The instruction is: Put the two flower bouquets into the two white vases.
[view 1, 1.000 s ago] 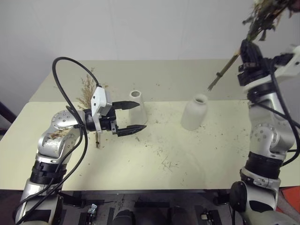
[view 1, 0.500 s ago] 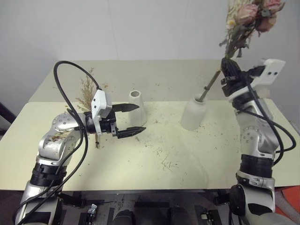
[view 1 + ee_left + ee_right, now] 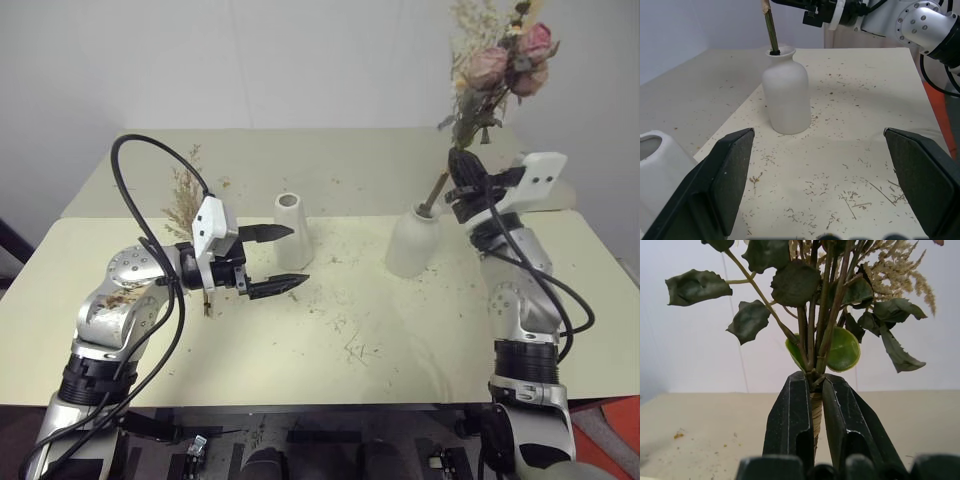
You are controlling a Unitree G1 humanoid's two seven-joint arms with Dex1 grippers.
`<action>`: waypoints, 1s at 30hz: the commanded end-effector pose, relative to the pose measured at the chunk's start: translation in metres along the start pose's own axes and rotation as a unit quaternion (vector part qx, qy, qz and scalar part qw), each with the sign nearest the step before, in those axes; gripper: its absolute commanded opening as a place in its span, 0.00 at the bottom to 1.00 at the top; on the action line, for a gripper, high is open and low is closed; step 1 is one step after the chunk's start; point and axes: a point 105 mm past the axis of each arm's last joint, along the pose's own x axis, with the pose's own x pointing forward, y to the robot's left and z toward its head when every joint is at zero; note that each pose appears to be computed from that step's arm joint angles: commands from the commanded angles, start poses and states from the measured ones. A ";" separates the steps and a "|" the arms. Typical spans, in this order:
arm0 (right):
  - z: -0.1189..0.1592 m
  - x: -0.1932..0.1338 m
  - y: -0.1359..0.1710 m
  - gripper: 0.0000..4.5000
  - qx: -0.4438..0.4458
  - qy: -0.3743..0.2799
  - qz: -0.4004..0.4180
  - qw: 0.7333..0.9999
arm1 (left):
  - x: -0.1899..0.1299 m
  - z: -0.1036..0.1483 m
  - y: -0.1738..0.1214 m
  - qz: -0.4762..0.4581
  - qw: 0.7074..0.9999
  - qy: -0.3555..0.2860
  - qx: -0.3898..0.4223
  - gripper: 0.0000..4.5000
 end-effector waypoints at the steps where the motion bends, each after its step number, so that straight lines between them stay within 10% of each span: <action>1: 0.005 -0.003 0.004 0.03 -0.029 -0.021 -0.003 0.999 | -0.004 0.012 0.001 0.008 1.000 -0.013 0.020 1.00; 6: 0.001 -0.007 0.006 0.03 -0.023 -0.021 0.005 1.000 | -0.002 0.013 0.003 0.007 1.000 -0.014 0.022 1.00; 19: 0.003 -0.026 0.020 1.00 -0.019 -0.028 0.055 0.998 | -0.001 0.015 0.004 0.004 1.000 -0.016 0.027 1.00; 30: -0.004 -0.051 0.044 1.00 -0.015 -0.001 0.129 0.992 | 0.002 0.013 0.003 0.001 1.000 -0.019 0.024 1.00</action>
